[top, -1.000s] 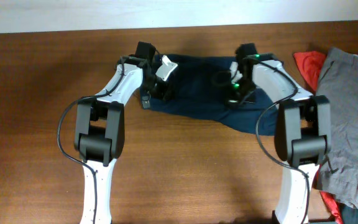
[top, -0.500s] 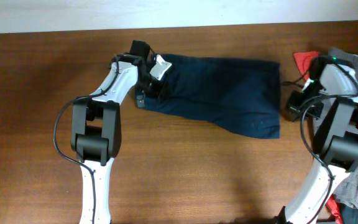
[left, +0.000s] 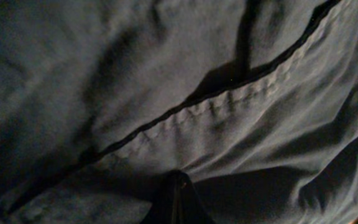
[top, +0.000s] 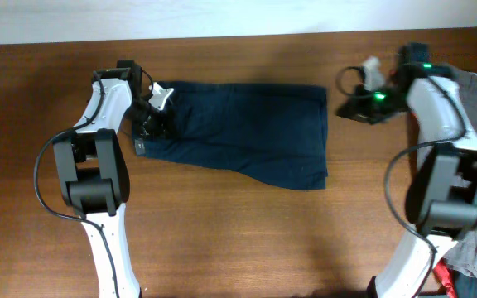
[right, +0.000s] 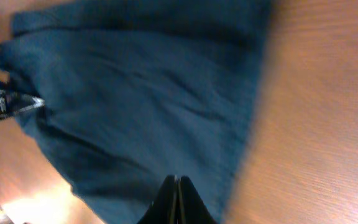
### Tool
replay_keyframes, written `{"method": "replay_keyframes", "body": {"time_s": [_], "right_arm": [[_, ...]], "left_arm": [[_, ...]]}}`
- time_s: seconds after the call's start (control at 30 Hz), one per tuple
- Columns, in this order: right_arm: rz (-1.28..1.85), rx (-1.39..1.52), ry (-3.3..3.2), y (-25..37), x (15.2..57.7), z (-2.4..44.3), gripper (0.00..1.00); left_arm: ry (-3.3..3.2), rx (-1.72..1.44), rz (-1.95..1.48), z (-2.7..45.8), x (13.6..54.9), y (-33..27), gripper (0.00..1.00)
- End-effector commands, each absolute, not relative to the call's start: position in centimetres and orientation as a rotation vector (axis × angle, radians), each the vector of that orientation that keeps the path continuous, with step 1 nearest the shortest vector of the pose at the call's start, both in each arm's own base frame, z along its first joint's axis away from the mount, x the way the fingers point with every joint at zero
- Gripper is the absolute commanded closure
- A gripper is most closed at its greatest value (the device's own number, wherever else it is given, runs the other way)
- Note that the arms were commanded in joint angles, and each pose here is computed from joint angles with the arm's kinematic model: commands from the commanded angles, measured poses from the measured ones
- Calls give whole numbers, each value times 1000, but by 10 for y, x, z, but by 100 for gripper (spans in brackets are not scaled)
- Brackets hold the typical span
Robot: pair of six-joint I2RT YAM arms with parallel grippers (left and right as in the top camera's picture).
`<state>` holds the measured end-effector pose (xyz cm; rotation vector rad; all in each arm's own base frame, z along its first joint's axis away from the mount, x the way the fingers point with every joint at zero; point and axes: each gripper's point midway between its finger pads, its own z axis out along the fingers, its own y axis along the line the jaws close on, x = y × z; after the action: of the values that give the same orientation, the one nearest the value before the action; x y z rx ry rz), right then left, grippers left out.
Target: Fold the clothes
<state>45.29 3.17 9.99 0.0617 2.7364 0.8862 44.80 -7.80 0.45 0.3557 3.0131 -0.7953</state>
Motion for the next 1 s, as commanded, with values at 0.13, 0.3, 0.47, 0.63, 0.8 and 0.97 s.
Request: {"method": "replay_keyframes", "body": {"time_s": [0.13,0.3,0.47,0.63,0.8,0.97], "right_arm": [[877,-257,2665,177,475,87,96],[795,-389,2598,243,487,55,96],[704,-311,2594,251,505,16,96],[471,-150,2644,189,528,-20,96],[412,62,2687,103,539,-26,96],[366,296,2782,19,521,-38,96]], "left_arm": [[3121,406,-591,-7,436,-68,99],[3115,416,-589,-8,437,-70,99],[3123,414,-592,-7,435,-70,99],[3139,414,-569,-8,432,-67,99],[3164,422,-480,-11,431,-57,100],[3165,418,-470,-11,432,-55,99]]}}
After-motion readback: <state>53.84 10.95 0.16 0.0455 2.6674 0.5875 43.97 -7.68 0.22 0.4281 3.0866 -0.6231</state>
